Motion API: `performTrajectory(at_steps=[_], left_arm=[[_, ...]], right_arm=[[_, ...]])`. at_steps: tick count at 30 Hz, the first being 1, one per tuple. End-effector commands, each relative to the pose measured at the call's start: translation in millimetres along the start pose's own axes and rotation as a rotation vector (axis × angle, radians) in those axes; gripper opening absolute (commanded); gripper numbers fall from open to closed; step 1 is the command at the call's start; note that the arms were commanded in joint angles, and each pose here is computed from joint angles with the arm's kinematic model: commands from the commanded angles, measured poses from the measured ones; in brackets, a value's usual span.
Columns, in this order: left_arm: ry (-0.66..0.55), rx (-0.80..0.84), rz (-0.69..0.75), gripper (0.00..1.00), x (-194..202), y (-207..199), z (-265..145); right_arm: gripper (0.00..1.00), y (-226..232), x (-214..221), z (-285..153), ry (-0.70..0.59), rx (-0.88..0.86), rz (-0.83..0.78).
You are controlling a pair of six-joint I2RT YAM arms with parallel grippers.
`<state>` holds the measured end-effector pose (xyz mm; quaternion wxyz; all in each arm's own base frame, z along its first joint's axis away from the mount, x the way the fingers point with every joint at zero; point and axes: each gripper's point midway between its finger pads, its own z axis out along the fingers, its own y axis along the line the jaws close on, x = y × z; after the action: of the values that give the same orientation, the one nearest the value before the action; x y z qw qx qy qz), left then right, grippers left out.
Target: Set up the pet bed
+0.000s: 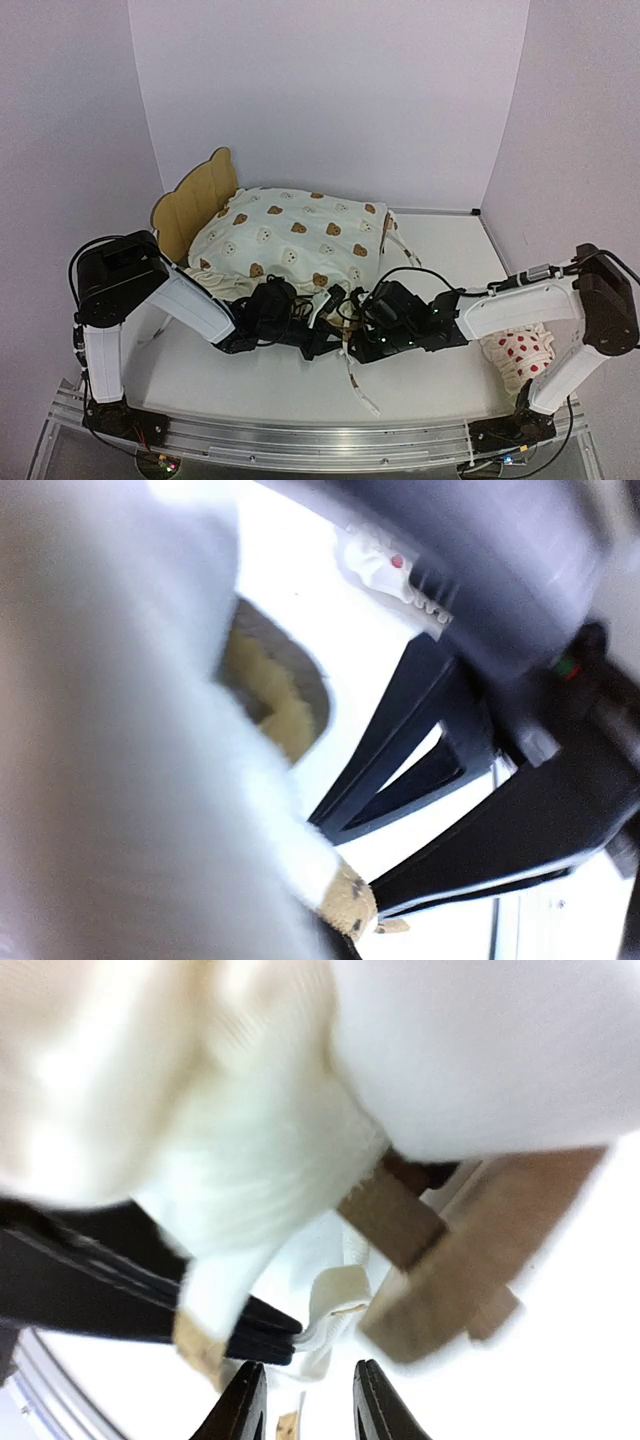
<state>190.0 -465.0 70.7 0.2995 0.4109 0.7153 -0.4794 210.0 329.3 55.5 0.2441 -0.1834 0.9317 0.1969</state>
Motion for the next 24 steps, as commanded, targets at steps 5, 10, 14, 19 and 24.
performTrajectory(at_steps=[5, 10, 14, 19, 24], left_arm=[[-0.046, 0.187, 0.157, 0.0, -22.3, -45.4, -14.6], [-0.034, 0.218, 0.187, 0.0, -25.2, -51.8, -15.7], [-0.032, 0.193, 0.179, 0.0, -26.5, -44.4, -10.7], [-0.032, 0.188, 0.175, 0.0, -25.5, -39.9, -7.5], [-0.034, 0.199, 0.18, 0.0, -24.6, -39.5, -4.9]], right_arm=[[0.34, 6.8, -19.0, -41.9, -0.074, -0.042, -0.047], [0.37, 1.8, -17.9, -50.6, -0.094, -0.035, -0.106], [0.37, -3.3, -13.8, -48.1, -0.088, -0.015, -0.158], [0.36, -8.3, -16.7, -42.8, -0.092, 0.012, -0.104], [0.35, 2.0, -22.3, -35.1, -0.08, -0.02, 0.006]])
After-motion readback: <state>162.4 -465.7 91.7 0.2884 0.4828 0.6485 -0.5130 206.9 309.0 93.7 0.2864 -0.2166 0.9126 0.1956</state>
